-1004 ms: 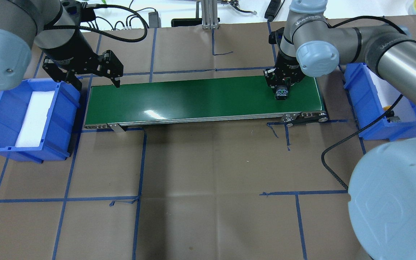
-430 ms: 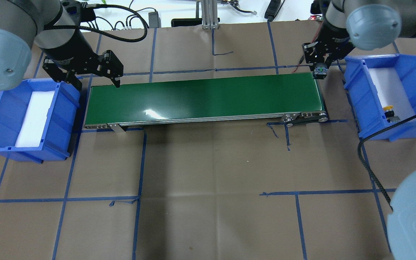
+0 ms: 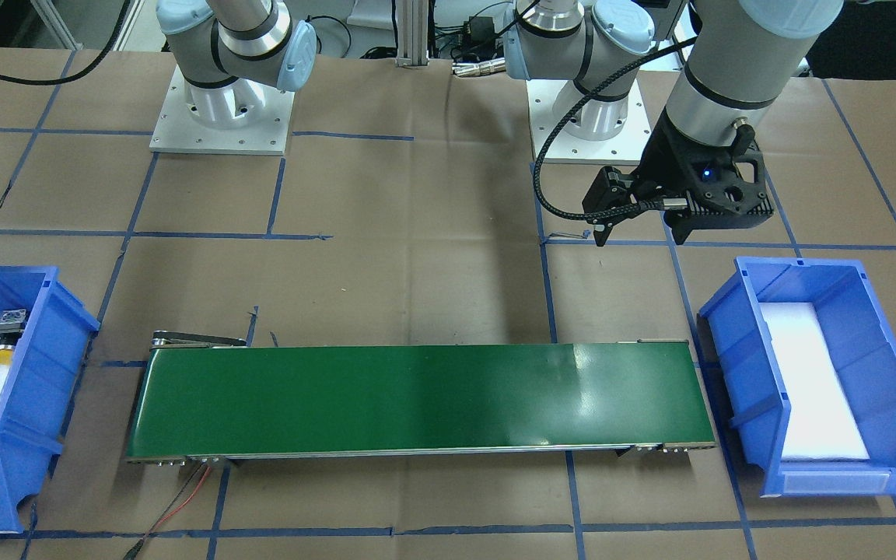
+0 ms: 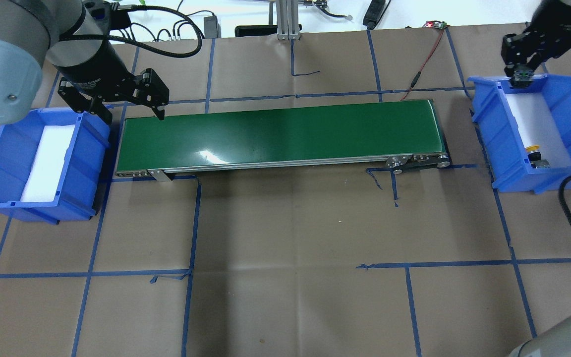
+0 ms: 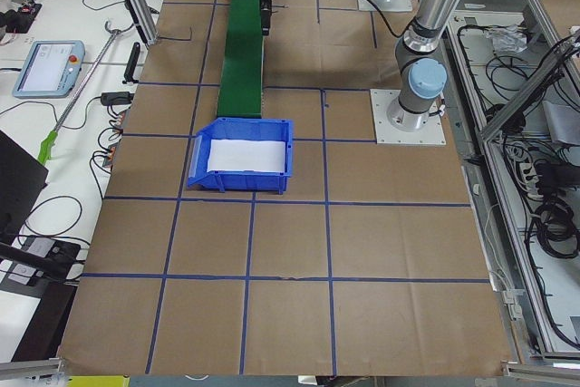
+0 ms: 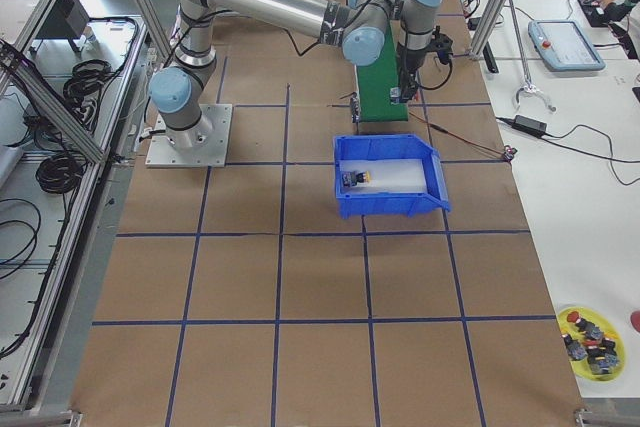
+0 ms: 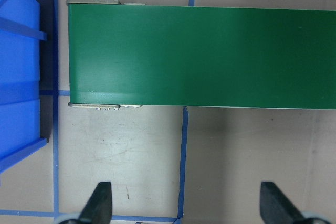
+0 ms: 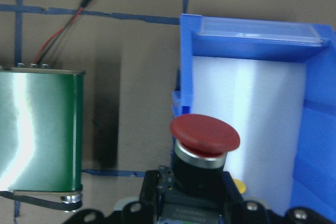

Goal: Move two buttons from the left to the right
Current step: 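Carry the red button to the blue bin with the right gripper, then lower the red button into the bin and open the right gripper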

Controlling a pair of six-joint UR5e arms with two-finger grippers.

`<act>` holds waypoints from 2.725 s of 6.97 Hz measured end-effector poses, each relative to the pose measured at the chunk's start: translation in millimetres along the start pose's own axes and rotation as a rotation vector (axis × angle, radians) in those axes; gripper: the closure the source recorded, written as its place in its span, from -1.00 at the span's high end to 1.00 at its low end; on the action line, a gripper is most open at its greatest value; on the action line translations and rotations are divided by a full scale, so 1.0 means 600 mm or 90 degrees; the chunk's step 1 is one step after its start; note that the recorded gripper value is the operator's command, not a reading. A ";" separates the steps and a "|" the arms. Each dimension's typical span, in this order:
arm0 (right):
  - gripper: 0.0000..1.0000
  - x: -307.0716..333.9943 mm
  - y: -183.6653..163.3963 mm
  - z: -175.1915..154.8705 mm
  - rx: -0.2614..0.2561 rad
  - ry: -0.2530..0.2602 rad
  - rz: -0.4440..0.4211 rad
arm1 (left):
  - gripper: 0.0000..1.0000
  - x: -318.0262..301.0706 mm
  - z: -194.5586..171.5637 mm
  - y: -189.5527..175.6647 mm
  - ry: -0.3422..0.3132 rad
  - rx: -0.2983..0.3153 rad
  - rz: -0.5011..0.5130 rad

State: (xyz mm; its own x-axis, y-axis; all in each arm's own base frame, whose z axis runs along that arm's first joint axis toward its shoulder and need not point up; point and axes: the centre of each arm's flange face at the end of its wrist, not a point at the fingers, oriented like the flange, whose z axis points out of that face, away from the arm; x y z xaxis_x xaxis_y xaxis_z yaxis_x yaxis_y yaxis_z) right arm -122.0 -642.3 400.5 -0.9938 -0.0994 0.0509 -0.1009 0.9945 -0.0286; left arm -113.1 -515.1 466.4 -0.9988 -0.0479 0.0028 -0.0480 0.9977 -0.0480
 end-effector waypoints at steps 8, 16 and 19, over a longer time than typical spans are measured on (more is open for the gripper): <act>-0.89 0.124 0.030 0.220 -0.043 -0.039 -0.048 | 0.99 0.000 0.001 -0.001 0.000 0.002 0.000; 0.99 0.122 0.004 0.278 -0.023 -0.076 -0.066 | 0.99 0.000 -0.001 -0.001 0.000 0.003 0.000; 0.99 0.123 0.006 0.177 -0.012 -0.056 -0.059 | 0.99 0.000 -0.001 -0.001 0.000 0.003 0.000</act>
State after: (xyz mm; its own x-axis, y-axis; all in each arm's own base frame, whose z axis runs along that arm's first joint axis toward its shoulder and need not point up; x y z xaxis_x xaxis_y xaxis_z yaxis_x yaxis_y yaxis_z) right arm -200.7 -649.7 298.0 -0.9806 -0.1928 -0.0355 -0.1926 0.9812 -0.0098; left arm -113.1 -515.5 466.9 -0.9988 -0.0484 0.0029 -0.0485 0.9974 -0.0527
